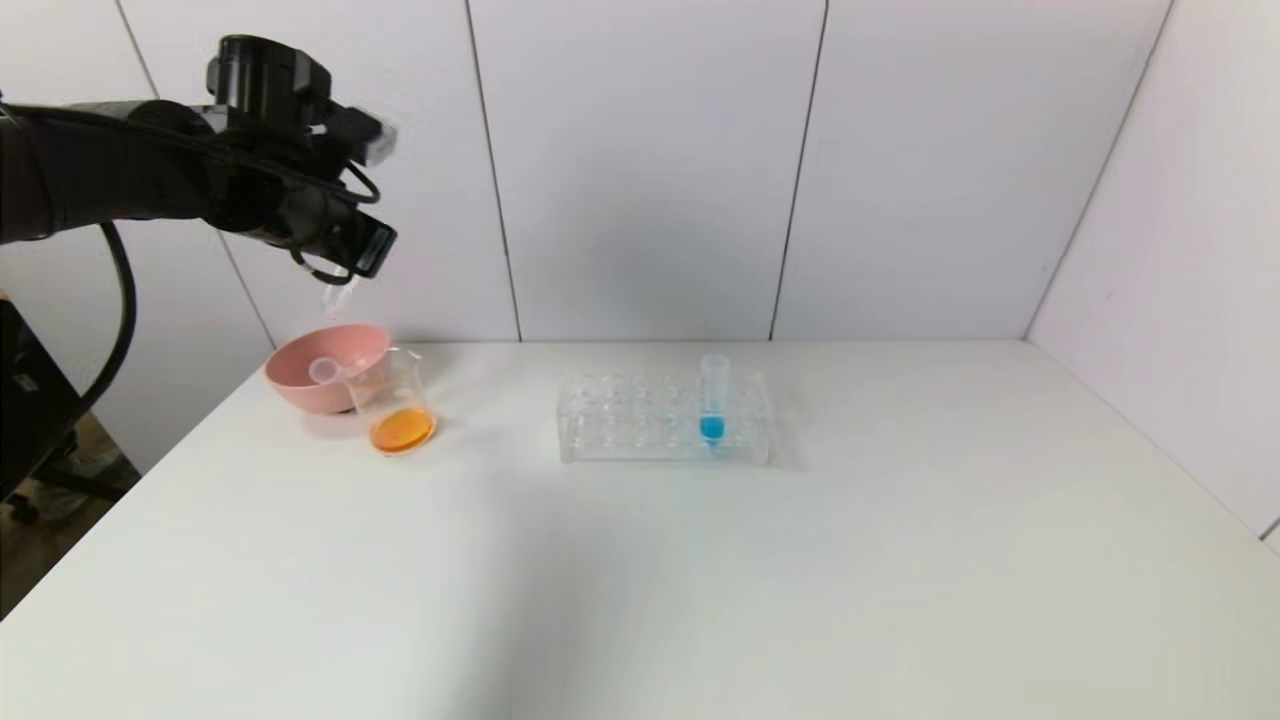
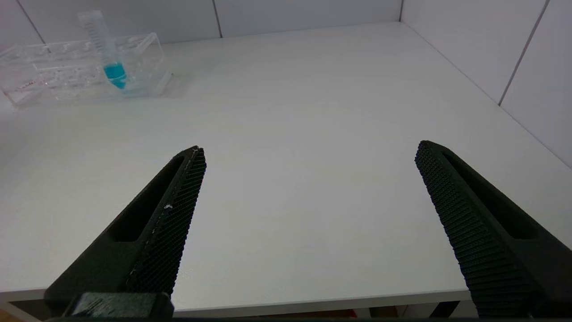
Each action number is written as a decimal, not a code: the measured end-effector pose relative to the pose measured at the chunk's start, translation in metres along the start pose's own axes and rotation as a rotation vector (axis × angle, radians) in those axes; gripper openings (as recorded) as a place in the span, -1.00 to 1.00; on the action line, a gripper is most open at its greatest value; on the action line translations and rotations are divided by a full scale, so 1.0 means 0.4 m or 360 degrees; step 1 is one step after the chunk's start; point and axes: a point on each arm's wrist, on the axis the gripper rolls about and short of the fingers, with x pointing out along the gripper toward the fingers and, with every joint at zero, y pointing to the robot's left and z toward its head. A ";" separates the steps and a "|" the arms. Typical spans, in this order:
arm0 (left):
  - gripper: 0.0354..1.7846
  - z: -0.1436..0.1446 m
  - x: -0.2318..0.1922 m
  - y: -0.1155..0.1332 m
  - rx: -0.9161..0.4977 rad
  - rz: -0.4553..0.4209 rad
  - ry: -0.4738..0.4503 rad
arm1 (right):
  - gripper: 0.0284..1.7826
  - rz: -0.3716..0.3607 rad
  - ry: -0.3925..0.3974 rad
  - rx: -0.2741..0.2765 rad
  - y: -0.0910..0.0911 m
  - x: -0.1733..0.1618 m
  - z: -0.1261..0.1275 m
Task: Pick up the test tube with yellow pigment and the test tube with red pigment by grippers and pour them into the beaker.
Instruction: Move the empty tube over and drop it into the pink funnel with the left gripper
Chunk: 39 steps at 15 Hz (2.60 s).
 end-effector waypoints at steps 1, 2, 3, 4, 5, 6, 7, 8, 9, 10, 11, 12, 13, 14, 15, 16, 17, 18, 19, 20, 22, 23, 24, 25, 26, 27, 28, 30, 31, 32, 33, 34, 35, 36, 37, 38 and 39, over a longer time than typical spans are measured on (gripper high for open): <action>-0.56 -0.001 -0.013 0.010 -0.0185 0.0033 -0.0057 | 0.92 0.0000 0.0000 0.0000 0.000 0.000 0.000; -0.56 -0.006 -0.024 0.015 -0.0341 0.0058 -0.0103 | 0.92 -0.0001 0.0000 -0.0001 0.000 0.000 0.000; -0.56 -0.017 -0.034 0.017 -0.0478 0.0089 -0.0140 | 0.92 -0.0001 0.0001 -0.0001 0.000 0.000 0.000; -0.56 -0.034 -0.041 0.017 -0.0603 0.0128 -0.0169 | 0.92 0.0000 0.0001 0.0000 0.000 0.000 0.000; -0.56 -0.059 -0.047 0.014 -0.0706 0.0175 -0.0194 | 0.92 -0.0001 0.0000 -0.0001 0.000 0.000 0.000; -0.56 -0.085 -0.051 0.007 -0.0775 0.0209 -0.0220 | 0.92 -0.0001 0.0000 -0.0001 0.000 0.000 0.000; -0.56 -0.112 -0.058 -0.003 -0.0819 0.0234 -0.0254 | 0.92 -0.0001 0.0001 0.0000 0.000 0.000 0.000; -0.56 -0.137 -0.067 -0.011 -0.0854 0.0252 -0.0307 | 0.92 -0.0001 0.0000 0.0000 0.000 0.000 0.000; -0.56 -0.165 -0.079 -0.017 -0.0885 0.0275 -0.0360 | 0.92 -0.0001 0.0000 -0.0001 0.000 0.000 0.000; -0.56 -0.188 -0.089 -0.018 -0.0920 0.0302 -0.0425 | 0.92 -0.0001 0.0000 0.0000 0.000 0.000 0.000; -0.56 -0.210 -0.098 -0.018 -0.0949 0.0328 -0.0484 | 0.92 -0.0001 0.0000 -0.0001 0.000 0.000 0.000; -0.56 -0.230 -0.105 -0.016 -0.0976 0.0353 -0.0541 | 0.92 -0.0001 0.0000 -0.0001 0.000 0.000 0.000; -0.56 -0.247 -0.107 -0.009 -0.1004 0.0387 -0.0606 | 0.92 -0.0001 0.0000 0.0000 0.000 0.000 0.000; -0.56 -0.260 -0.104 0.001 -0.1024 0.0423 -0.0655 | 0.92 0.0000 0.0001 -0.0001 0.000 0.000 0.000; -0.56 -0.273 -0.094 0.012 -0.1040 0.0458 -0.0686 | 0.92 0.0000 0.0000 -0.0001 0.000 0.000 0.000; -0.56 -0.285 -0.080 0.019 -0.1047 0.0479 -0.0697 | 0.92 -0.0001 0.0000 0.0000 0.000 0.000 0.000; -0.56 -0.297 -0.061 0.025 -0.1051 0.0491 -0.0693 | 0.92 -0.0001 0.0001 -0.0001 0.000 0.000 0.000; -0.56 -0.308 -0.040 0.030 -0.1051 0.0495 -0.0676 | 0.92 -0.0001 0.0001 0.0000 0.000 0.000 0.000; -0.56 -0.320 -0.013 0.036 -0.1057 0.0499 -0.0654 | 0.92 -0.0001 0.0001 0.0000 0.000 0.000 0.000; -0.56 -0.325 0.010 0.041 -0.1075 0.0499 -0.0644 | 0.92 -0.0001 0.0000 -0.0001 0.000 0.000 0.000; -0.56 -0.331 0.064 0.047 -0.1108 0.0501 -0.0626 | 0.92 -0.0001 0.0000 0.0000 0.000 0.000 0.000; -0.56 -0.335 0.091 0.048 -0.1111 0.0506 -0.0613 | 0.92 0.0000 0.0001 -0.0001 0.000 0.000 0.000; -0.56 -0.337 0.118 0.049 -0.1113 0.0512 -0.0609 | 0.92 0.0000 0.0000 0.0000 0.000 0.000 0.000; -0.56 -0.338 0.144 0.050 -0.1112 0.0515 -0.0602 | 0.92 0.0000 0.0001 0.0000 0.000 0.000 0.000; -0.56 -0.340 0.166 0.047 -0.1110 0.0512 -0.0591 | 0.92 0.0000 0.0000 -0.0001 0.000 0.000 0.000; -0.56 -0.344 0.184 0.043 -0.1107 0.0507 -0.0571 | 0.92 0.0000 0.0000 0.0000 0.000 0.000 0.000; -0.56 -0.348 0.200 0.040 -0.1105 0.0505 -0.0558 | 0.92 -0.0001 0.0000 0.0000 0.000 0.000 0.000; -0.56 -0.356 0.220 0.036 -0.1098 0.0505 -0.0536 | 0.92 0.0000 0.0001 0.0000 0.000 0.000 0.000; -0.55 -0.359 0.227 0.033 -0.1094 0.0503 -0.0528 | 0.92 0.0000 0.0000 -0.0001 0.000 0.000 0.000; -0.52 -0.362 0.231 0.031 -0.1092 0.0500 -0.0524 | 0.92 -0.0001 0.0000 -0.0001 0.000 0.000 0.000; -0.46 -0.364 0.234 0.029 -0.1091 0.0498 -0.0521 | 0.92 -0.0001 0.0000 -0.0001 0.000 0.000 0.000; -0.37 -0.364 0.236 0.029 -0.1092 0.0496 -0.0525 | 0.92 0.0000 0.0000 -0.0001 0.000 0.000 0.000; -0.25 -0.364 0.236 0.029 -0.1094 0.0497 -0.0527 | 0.92 -0.0001 0.0000 -0.0001 0.000 0.000 0.000; -0.10 -0.362 0.234 0.029 -0.1093 0.0495 -0.0532 | 0.92 -0.0001 0.0001 0.0000 0.000 0.000 0.000; 0.09 -0.358 0.231 0.029 -0.1094 0.0494 -0.0539 | 0.92 -0.0001 0.0001 -0.0001 0.000 0.000 0.000; 0.29 -0.355 0.225 0.031 -0.1094 0.0496 -0.0546 | 0.92 -0.0001 0.0001 -0.0001 0.000 0.000 0.000; 0.46 -0.350 0.218 0.034 -0.1094 0.0499 -0.0555 | 0.92 -0.0001 0.0000 -0.0001 0.000 0.000 0.000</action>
